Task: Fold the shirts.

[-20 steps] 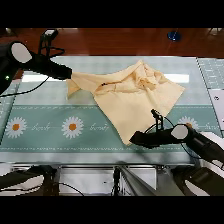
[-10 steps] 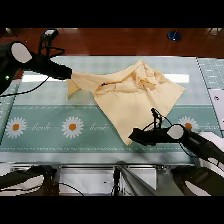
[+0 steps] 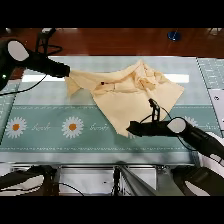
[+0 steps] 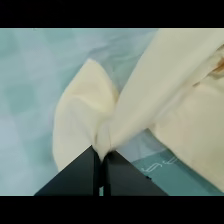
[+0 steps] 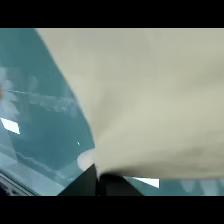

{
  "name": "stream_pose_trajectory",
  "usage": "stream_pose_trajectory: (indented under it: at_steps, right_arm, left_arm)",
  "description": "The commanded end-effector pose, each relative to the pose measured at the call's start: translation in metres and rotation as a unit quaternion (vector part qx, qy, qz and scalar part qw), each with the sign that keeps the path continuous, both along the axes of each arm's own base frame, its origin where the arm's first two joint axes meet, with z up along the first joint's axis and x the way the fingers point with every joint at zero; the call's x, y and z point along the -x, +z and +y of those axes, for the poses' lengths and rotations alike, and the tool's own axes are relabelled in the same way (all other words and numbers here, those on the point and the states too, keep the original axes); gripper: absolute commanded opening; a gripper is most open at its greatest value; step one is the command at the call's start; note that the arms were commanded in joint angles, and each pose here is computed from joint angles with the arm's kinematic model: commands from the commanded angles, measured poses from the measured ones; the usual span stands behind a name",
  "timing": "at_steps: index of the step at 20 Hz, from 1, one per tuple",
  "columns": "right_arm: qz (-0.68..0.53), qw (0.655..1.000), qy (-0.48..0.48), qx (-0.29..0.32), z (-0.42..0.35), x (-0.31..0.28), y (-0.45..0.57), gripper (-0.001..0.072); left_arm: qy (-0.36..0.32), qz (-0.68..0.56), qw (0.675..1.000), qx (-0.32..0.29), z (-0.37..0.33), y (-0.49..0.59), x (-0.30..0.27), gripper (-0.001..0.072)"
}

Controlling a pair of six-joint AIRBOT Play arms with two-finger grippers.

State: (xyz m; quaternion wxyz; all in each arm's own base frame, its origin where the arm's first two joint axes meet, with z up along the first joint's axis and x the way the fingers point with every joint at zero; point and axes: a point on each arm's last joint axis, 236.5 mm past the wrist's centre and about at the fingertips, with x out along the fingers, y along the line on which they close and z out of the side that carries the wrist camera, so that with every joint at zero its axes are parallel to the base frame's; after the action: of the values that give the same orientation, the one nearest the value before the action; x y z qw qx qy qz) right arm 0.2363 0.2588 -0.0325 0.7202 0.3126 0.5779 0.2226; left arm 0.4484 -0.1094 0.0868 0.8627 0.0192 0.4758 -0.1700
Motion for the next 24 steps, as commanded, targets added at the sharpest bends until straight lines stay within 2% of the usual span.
stream_pose_trajectory:
  at_steps: [1, 5, 8, 10, 13, 16, 18, 20, 22, 24]
  right_arm:
    - [-0.140, 0.990, 0.000, -0.032, 0.007, -0.038, 0.111, 0.0014]
    - [-0.302, 0.952, -0.039, 0.015, -0.038, -0.073, 0.249, 0.0013]
    - [-0.388, 0.912, -0.090, 0.095, -0.109, -0.083, 0.341, 0.0013]
    - [-0.433, 0.878, -0.136, 0.154, -0.159, -0.079, 0.394, 0.0013]
    - [-0.471, 0.831, -0.199, 0.221, -0.216, -0.056, 0.452, 0.0013]
    - [-0.533, 0.799, -0.198, 0.196, -0.211, -0.027, 0.506, 0.0013]
    - [-0.561, 0.780, -0.206, 0.184, -0.212, -0.009, 0.534, 0.0013]
    - [-0.585, 0.758, -0.221, 0.186, -0.220, 0.008, 0.557, 0.0013]
    - [-0.594, 0.750, -0.226, 0.186, -0.223, 0.017, 0.566, 0.0013]
    - [-0.589, 0.756, -0.218, 0.183, -0.219, 0.024, 0.565, 0.0013]
  left_arm:
    - [0.014, -0.077, 0.997, 0.009, 0.011, 0.067, -0.018, 0.0032]
    - [0.036, -0.222, 0.974, 0.017, 0.034, 0.216, -0.011, 0.0032]
    - [0.078, -0.296, 0.952, -0.023, 0.073, 0.302, 0.026, 0.0031]
    - [0.109, -0.325, 0.938, -0.054, 0.099, 0.332, 0.056, 0.0032]
    - [0.140, -0.333, 0.930, -0.064, 0.113, 0.351, 0.102, 0.0032]
    - [0.098, -0.388, 0.916, -0.013, 0.083, 0.390, 0.153, 0.0032]
    - [0.091, -0.448, 0.889, 0.025, 0.073, 0.427, 0.198, 0.0031]
    - [0.098, -0.505, 0.857, 0.036, 0.077, 0.458, 0.239, 0.0031]
    - [0.098, -0.531, 0.840, 0.058, 0.076, 0.472, 0.272, 0.0031]
    - [0.082, -0.540, 0.834, 0.076, 0.067, 0.476, 0.299, 0.0031]
